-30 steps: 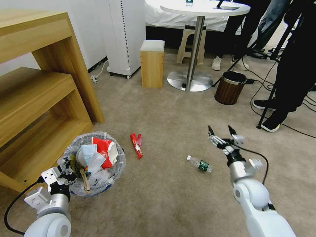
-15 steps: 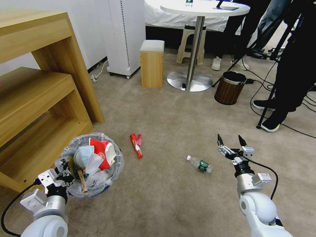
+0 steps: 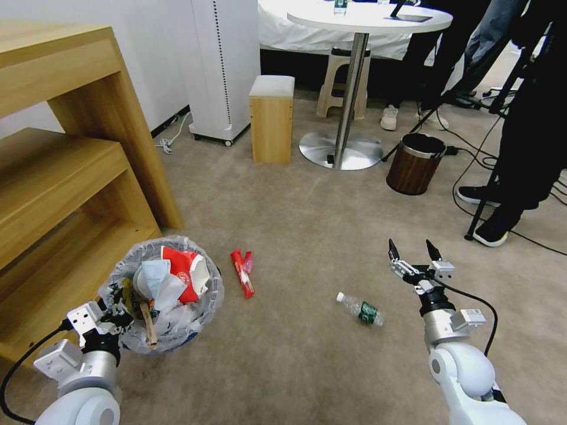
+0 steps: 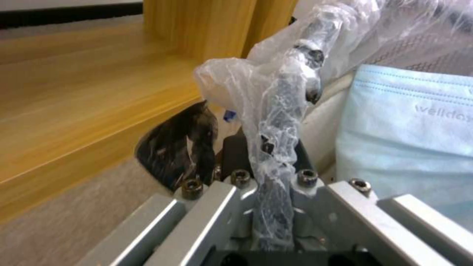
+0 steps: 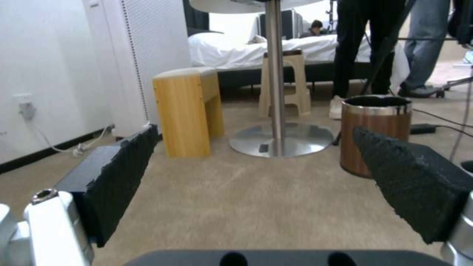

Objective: Pick up the trash bin and place the garbage on the floor into it.

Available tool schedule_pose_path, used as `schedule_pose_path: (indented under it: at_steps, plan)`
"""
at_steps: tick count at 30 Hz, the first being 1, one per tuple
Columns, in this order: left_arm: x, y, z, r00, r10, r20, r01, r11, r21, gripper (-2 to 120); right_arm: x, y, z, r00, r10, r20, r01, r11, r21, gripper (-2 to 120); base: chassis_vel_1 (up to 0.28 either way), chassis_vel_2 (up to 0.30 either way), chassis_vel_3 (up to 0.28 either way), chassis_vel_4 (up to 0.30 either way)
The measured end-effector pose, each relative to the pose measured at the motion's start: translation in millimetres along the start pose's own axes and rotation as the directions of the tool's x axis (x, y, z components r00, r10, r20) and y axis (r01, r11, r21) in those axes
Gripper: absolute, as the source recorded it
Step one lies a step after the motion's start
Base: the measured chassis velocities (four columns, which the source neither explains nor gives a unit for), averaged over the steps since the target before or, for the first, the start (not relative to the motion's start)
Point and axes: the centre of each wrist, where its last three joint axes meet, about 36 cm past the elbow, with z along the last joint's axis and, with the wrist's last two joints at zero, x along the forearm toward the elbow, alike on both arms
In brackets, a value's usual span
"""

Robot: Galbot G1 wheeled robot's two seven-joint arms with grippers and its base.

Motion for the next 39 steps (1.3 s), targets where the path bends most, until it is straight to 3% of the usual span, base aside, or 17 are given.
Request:
schedule_pose_path:
  at_steps: [9,12,15,16,17,19,20,22,23,24,27,28,30,32,33,39]
  plan:
    - [1,0.5,-1.4,1.0,-0.002,0.006,0.002,1.0,-0.008,1,-5,5,10,0.999,-0.043,-0.025,0.043,0.999,0.022,100,-0.132,0.125,0.12,-0.129]
    - [1,0.5,-1.3,1.0,-0.003,0.007,0.004,1.0,-0.014,1,-6,6,14,0.995,-0.064,-0.076,0.067,0.997,0.046,100,0.0,0.0,0.0,0.0]
    - [3,-0.9,-0.9,1.0,-0.004,0.007,0.004,1.0,-0.023,1,-3,-2,15,0.964,-0.092,-0.249,0.119,0.989,0.092,100,0.0,0.0,0.0,0.0]
    - [3,-0.9,-0.9,1.0,-0.004,0.007,0.004,1.0,-0.023,1,-3,-2,15,0.964,-0.092,-0.249,0.119,0.989,0.092,100,0.0,0.0,0.0,0.0]
    - [4,-1.3,-1.2,1.0,-0.004,0.009,0.004,1.0,-0.024,1,-1,-7,14,0.945,-0.106,-0.31,0.144,0.984,0.102,100,0.0,0.0,0.0,0.0]
    - [5,-1.8,-2.6,1.0,-0.003,0.012,0.004,1.0,-0.027,1,6,-19,10,0.842,-0.174,-0.51,0.257,0.961,0.097,100,0.0,0.0,0.0,0.0]
    - [5,-1.8,-2.6,1.0,-0.003,0.012,0.004,1.0,-0.027,1,6,-19,10,0.842,-0.174,-0.51,0.257,0.961,0.097,100,0.0,0.0,0.0,0.0]
    - [7,-1.4,-3.5,1.0,-0.005,0.014,0.005,1.0,-0.028,1,9,-27,15,0.726,-0.234,-0.647,0.356,0.933,0.062,100,0.0,0.0,0.0,0.0]
    - [7,-1.2,-3.6,1.0,-0.006,0.015,0.006,1.0,-0.029,1,9,-28,19,0.685,-0.253,-0.683,0.387,0.921,0.048,100,0.0,0.0,0.0,0.0]
    - [7,-1.2,-3.6,1.0,-0.006,0.015,0.006,1.0,-0.029,1,9,-28,19,0.685,-0.253,-0.683,0.387,0.921,0.048,100,0.0,0.0,0.0,0.0]
    - [8,-0.6,-2.6,1.0,-0.012,0.013,0.012,0.999,-0.031,1,-2,-19,34,0.529,-0.301,-0.794,0.463,0.886,-0.028,100,0.0,0.0,0.0,0.0]
    - [8,-0.6,-2.6,1.0,-0.012,0.013,0.012,0.999,-0.031,1,-2,-19,34,0.529,-0.301,-0.794,0.463,0.886,-0.028,100,0.0,0.0,0.0,0.0]
    - [9,1.0,-3.0,1.0,-0.018,0.017,0.019,0.999,-0.033,1,-12,-10,43,0.434,-0.256,-0.864,0.495,0.869,-0.009,100,0.0,0.0,0.0,0.0]
    - [9,2.6,-3.6,1.0,-0.024,0.02,0.024,0.999,-0.035,1,-18,-11,51,0.385,-0.221,-0.896,0.524,0.851,0.016,100,0.0,0.0,0.0,0.0]
    - [9,2.6,-3.6,1.0,-0.024,0.02,0.024,0.999,-0.035,1,-18,-11,51,0.385,-0.221,-0.896,0.524,0.851,0.016,100,0.0,0.0,0.0,0.0]
    - [6,4.1,-0.1,0.999,-0.033,0.017,0.034,0.999,-0.034,1,-24,-29,71,0.284,-0.157,-0.946,0.572,0.819,0.035,100,0.0,0.0,0.0,0.0]
